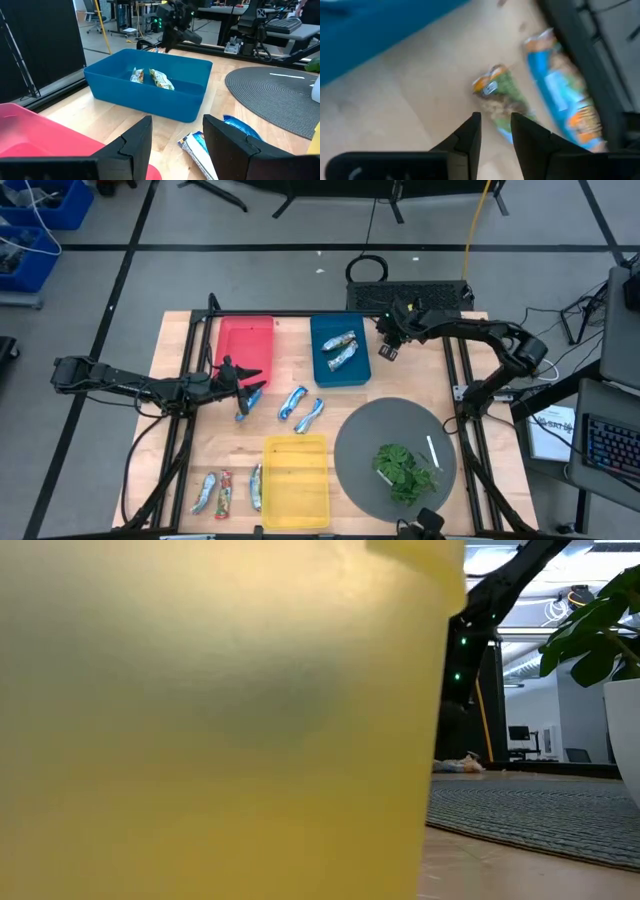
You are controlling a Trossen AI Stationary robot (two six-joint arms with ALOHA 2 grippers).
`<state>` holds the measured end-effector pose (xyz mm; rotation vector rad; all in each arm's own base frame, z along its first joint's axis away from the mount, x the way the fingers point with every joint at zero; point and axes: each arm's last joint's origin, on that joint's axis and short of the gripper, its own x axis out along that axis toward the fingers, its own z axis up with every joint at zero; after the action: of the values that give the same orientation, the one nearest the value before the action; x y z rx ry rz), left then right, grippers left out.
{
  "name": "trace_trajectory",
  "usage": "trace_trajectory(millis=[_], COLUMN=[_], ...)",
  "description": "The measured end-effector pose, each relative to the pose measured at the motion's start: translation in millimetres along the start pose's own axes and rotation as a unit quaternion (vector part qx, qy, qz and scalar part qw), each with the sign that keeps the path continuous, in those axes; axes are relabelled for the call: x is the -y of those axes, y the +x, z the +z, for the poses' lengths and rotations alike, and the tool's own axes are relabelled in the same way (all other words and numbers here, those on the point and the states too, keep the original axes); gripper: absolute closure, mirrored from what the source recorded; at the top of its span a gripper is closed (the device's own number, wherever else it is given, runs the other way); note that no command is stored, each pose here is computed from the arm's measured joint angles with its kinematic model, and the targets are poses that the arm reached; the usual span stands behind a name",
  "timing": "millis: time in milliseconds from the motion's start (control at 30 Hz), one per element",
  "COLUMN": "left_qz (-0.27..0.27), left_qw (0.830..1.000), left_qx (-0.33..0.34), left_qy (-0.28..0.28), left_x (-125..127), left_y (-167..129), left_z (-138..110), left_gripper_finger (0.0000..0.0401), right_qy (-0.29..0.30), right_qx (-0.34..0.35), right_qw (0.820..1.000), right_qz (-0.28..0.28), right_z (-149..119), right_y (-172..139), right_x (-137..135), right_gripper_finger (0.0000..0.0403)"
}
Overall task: Pick and place Granola Bars by type
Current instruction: Put the bottom yellow granola bar into the blue bin
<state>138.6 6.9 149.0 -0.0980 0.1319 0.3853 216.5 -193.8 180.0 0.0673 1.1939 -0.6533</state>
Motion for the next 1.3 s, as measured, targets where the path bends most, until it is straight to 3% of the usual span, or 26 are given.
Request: trace_trajectory(millis=[400, 667, 800, 967, 1300], left_qz=[0.0, 0.0, 0.0, 0.0, 0.0], left_qw=[1.0, 1.0, 1.0, 1.0, 1.0], left_qx=[0.0, 0.0, 0.0, 0.0, 0.0], left_qy=[0.0, 0.0, 0.0, 0.0, 0.0], left_x=[0, 0, 0, 0, 0], left_y=[0, 0, 0, 0, 0], left_z=[0, 0, 0, 0, 0], left_gripper_finger=[0.0222, 0.0222, 0.0222, 0.0222, 0.0222], right_qy=[0.022, 0.021, 0.023, 0.022, 0.005], right_qx=[-0.046, -0.038, -0.03, -0.03, 0.002], right_qw=[0.998, 0.999, 0.999, 0.999, 1.0], right_qz=[0.019, 0.019, 0.013, 0.014, 0.024], right_z=[-10, -8, -6, -6, 1], right_y=[29, 40, 41, 41, 23], right_x=[13, 12, 12, 12, 5], right_gripper_finger=[0.0276, 0.0282, 0.0305, 0.039, 0.0399])
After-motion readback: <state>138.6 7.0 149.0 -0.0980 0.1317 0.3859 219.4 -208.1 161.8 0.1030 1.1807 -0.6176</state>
